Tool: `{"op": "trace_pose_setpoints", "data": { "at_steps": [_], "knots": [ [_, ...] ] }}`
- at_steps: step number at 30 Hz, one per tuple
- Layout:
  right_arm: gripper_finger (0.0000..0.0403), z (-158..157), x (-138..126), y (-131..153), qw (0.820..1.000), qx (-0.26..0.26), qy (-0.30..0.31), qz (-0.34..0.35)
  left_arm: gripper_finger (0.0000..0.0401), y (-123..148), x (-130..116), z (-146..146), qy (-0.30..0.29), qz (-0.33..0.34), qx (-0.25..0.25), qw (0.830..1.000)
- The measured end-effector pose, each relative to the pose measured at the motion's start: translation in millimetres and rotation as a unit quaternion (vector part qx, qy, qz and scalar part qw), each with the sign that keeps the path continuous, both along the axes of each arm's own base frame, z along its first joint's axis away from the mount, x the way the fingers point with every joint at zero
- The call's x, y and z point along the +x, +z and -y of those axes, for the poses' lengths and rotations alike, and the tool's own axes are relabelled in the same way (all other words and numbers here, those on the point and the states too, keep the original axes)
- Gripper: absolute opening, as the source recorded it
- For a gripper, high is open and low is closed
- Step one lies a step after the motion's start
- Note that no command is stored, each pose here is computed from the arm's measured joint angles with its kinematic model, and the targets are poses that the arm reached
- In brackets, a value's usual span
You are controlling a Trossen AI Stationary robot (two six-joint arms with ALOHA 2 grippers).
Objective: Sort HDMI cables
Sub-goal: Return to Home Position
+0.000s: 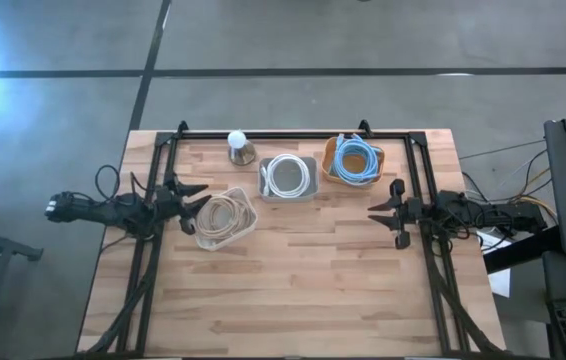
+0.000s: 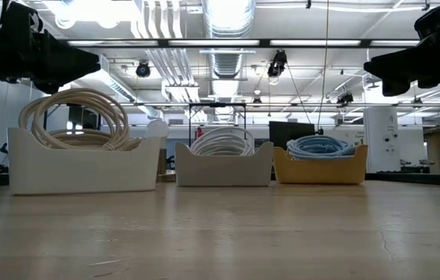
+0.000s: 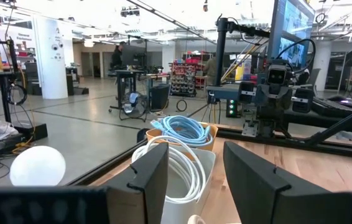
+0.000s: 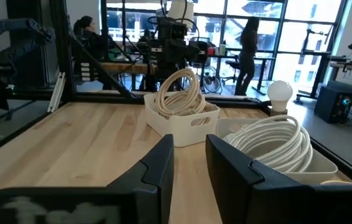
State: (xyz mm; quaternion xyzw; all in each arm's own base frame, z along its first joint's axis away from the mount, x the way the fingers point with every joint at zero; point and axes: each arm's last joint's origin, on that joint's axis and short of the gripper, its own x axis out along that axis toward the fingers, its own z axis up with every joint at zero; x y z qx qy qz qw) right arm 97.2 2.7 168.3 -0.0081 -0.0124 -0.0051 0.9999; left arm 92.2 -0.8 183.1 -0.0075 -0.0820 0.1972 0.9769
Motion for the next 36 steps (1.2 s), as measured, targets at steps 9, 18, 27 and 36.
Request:
{"op": "trace_pose_setpoints", "data": {
  "at_steps": [9, 18, 27, 36],
  "knots": [
    [0.0078, 0.0, 0.0, 0.0, 1.0, -0.003, 0.0, 0.0, 0.0161, 0.0, 0.0, 0.0, 0.0, 0.0, 0.0, 1.0],
    [0.0069, 0.0, 0.0, 0.0, 1.0, -0.004, 0.0, 0.0, 0.0161, 0.0, 0.0, 0.0, 0.0, 0.0, 0.0, 1.0],
    [0.0085, 0.0, 0.0, 0.1, 1.0, -0.002, 0.0, 0.0, 0.0161, 0.0, 0.0, 0.0, 0.0, 0.0, 0.0, 1.0],
    [0.0089, 0.0, 0.0, 0.1, 1.0, -0.002, 0.0, 0.0, 0.0161, 0.0, 0.0, 0.0, 0.0, 0.0, 0.0, 1.0]
  ]
}}
